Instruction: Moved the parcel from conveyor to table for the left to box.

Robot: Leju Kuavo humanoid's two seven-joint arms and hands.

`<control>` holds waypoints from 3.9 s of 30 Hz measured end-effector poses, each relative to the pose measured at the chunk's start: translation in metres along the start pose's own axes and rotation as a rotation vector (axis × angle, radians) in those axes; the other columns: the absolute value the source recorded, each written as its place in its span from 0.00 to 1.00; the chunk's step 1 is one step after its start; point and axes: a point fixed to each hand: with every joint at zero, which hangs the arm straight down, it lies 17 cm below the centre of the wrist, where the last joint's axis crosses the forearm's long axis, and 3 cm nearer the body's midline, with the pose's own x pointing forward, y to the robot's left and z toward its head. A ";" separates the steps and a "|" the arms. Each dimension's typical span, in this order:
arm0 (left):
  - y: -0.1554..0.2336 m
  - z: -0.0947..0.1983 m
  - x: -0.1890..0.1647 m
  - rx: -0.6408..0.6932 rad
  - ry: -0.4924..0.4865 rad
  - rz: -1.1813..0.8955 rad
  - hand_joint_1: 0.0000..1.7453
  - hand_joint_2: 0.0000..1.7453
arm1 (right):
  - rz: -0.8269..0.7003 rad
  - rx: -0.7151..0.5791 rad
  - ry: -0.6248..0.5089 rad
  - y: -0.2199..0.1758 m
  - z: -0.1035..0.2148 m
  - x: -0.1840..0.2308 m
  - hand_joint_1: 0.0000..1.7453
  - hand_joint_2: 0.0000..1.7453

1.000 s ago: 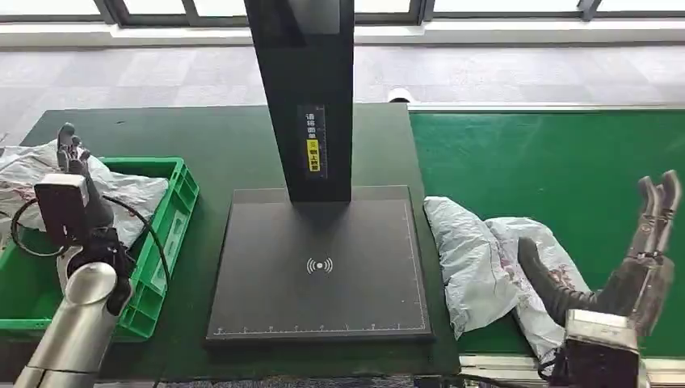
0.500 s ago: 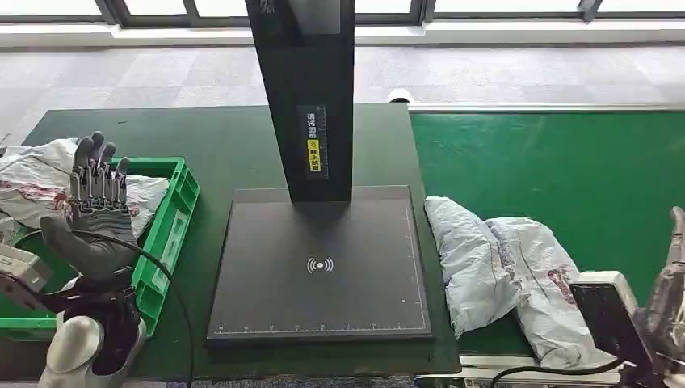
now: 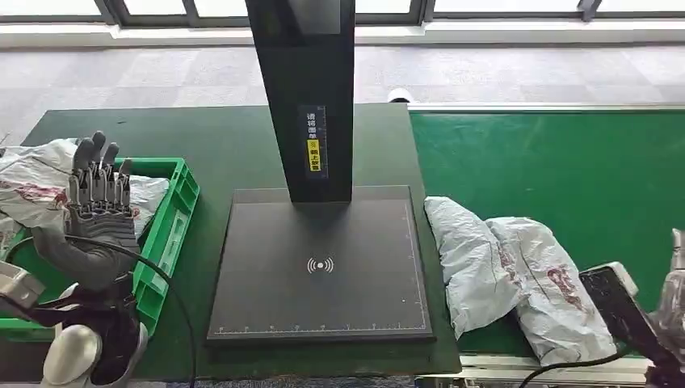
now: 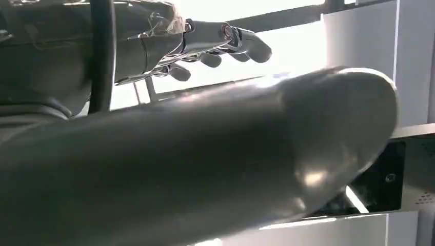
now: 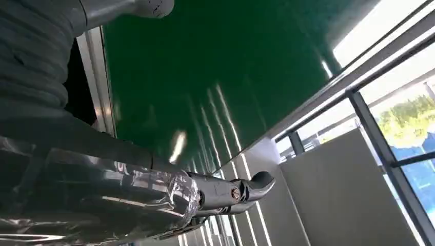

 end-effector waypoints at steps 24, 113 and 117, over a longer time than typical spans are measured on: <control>-0.008 -0.008 0.004 -0.018 -0.018 -0.010 0.00 0.00 | -0.060 0.429 0.133 0.118 -0.034 -0.052 0.00 1.00; -0.006 0.010 0.011 -0.018 -0.002 -0.001 0.00 0.00 | -0.021 -0.230 -0.295 -0.048 0.023 0.090 1.00 1.00; -0.001 0.008 0.006 0.015 -0.001 0.006 0.00 0.00 | -0.026 -0.410 -0.383 -0.085 0.035 0.108 1.00 1.00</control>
